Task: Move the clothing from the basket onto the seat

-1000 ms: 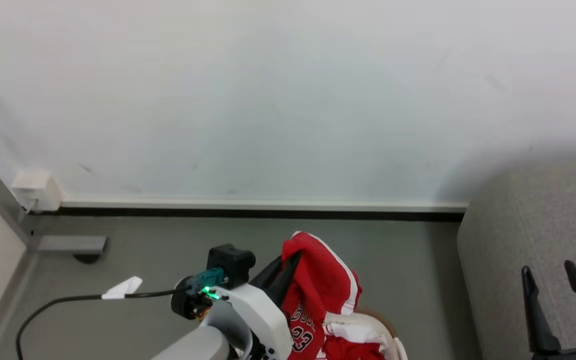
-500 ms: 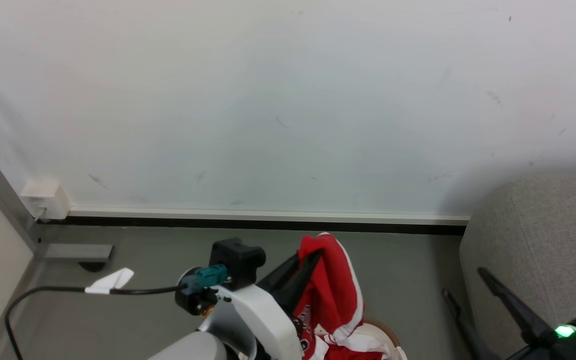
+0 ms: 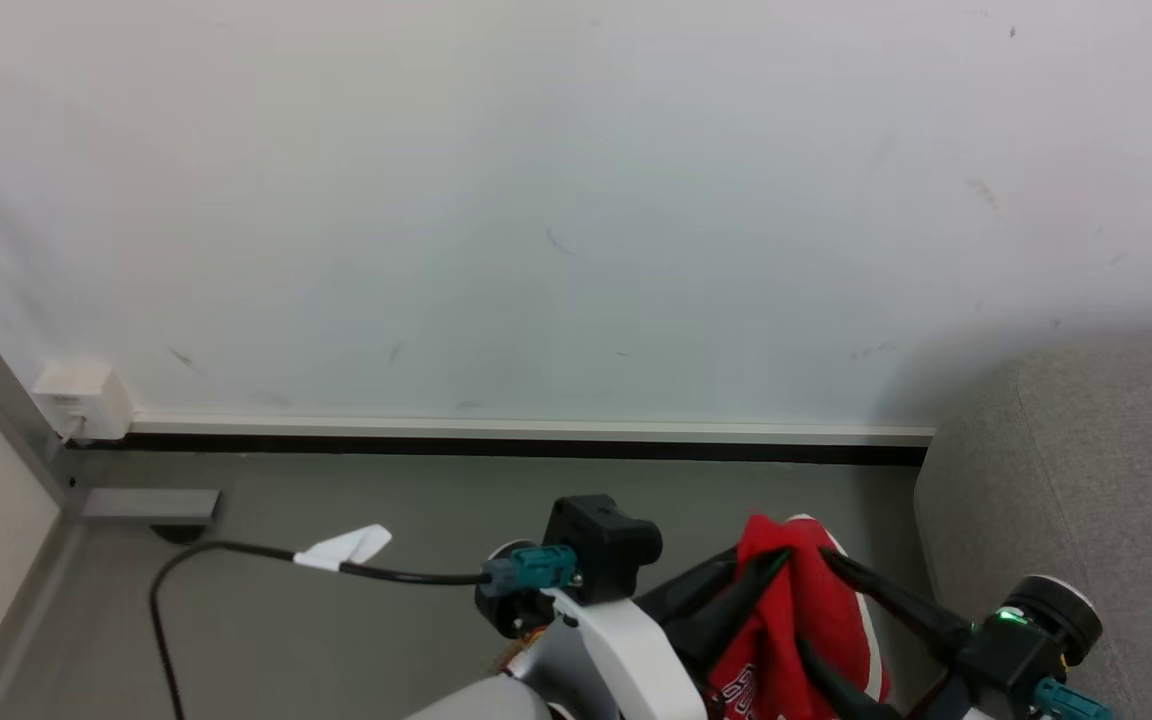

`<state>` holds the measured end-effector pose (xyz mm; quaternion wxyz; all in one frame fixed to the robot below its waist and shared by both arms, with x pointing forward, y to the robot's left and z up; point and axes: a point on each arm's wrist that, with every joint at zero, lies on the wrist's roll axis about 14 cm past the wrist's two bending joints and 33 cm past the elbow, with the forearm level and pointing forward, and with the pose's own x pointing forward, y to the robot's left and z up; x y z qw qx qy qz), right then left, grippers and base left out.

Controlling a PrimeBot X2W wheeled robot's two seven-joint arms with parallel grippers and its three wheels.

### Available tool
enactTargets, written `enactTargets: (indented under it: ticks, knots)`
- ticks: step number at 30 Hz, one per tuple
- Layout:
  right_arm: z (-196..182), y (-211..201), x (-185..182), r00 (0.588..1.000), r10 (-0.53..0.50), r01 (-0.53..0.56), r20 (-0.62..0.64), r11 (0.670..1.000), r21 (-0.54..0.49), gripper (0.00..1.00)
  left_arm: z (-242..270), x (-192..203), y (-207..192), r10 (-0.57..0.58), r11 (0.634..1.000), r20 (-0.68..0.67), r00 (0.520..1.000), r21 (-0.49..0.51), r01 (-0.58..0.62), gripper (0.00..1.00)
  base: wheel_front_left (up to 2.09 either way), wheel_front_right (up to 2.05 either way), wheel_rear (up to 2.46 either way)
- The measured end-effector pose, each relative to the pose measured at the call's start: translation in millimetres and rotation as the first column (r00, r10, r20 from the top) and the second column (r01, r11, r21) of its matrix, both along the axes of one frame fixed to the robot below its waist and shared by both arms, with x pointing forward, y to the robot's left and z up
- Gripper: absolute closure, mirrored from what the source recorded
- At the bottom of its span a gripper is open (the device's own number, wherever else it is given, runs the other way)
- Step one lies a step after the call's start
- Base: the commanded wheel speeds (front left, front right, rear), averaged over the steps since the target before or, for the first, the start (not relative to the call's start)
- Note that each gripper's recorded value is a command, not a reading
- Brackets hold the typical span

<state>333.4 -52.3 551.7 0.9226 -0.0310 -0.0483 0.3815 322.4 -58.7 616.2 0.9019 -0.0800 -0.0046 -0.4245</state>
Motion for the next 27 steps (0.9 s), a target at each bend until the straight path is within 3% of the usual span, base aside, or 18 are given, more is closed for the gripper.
enactTargets:
  ticks: [3,4,5,9,10,12,20,27]
  knots:
    - [-8,8,1,0.999,0.021,-0.021,-0.043,1.0,-0.001,0.0,1,-6,-10,-0.039,0.999,-0.016,0.999,-0.018,0.039,1.0,0.0,0.0,0.0]
    - [-10,10,1,0.998,0.024,-0.024,-0.061,1.0,0.01,0.55,1,-7,-12,-0.049,0.999,-0.019,0.999,-0.025,0.048,1.0,0.0,0.0,0.0]
    - [-10,13,2,0.997,0.028,-0.027,-0.072,0.999,0.028,1.0,0,-8,-14,-0.055,0.998,-0.024,0.998,-0.03,0.055,1.0,0.0,0.0,0.0]
    - [-10,5,13,0.994,-0.014,0.024,-0.11,0.995,0.095,1.0,-8,-2,-16,-0.043,0.999,-0.039,0.998,-0.024,0.042,1.0,0.0,0.0,0.0]
    - [-9,2,15,0.993,-0.028,0.041,-0.116,0.993,0.111,1.0,-9,0,-15,-0.035,0.999,-0.041,0.999,-0.027,0.034,0.92,0.0,0.0,0.0]
    - [-7,-9,22,0.991,-0.069,0.084,-0.116,0.988,0.13,1.0,-12,3,-16,-0.028,0.999,-0.044,0.999,-0.035,0.027,0.0,0.0,0.0,0.0]
    - [10,-69,35,0.968,-0.24,0.25,-0.077,0.954,0.169,1.0,-33,13,-36,-0.058,0.998,-0.071,0.996,-0.038,0.056,0.0,0.0,0.0,0.0]
    - [25,-139,36,0.902,-0.429,0.429,-0.045,0.88,0.203,1.0,-41,11,-83,-0.192,0.981,-0.063,0.979,-0.034,0.19,0.0,0.0,0.0,0.0]
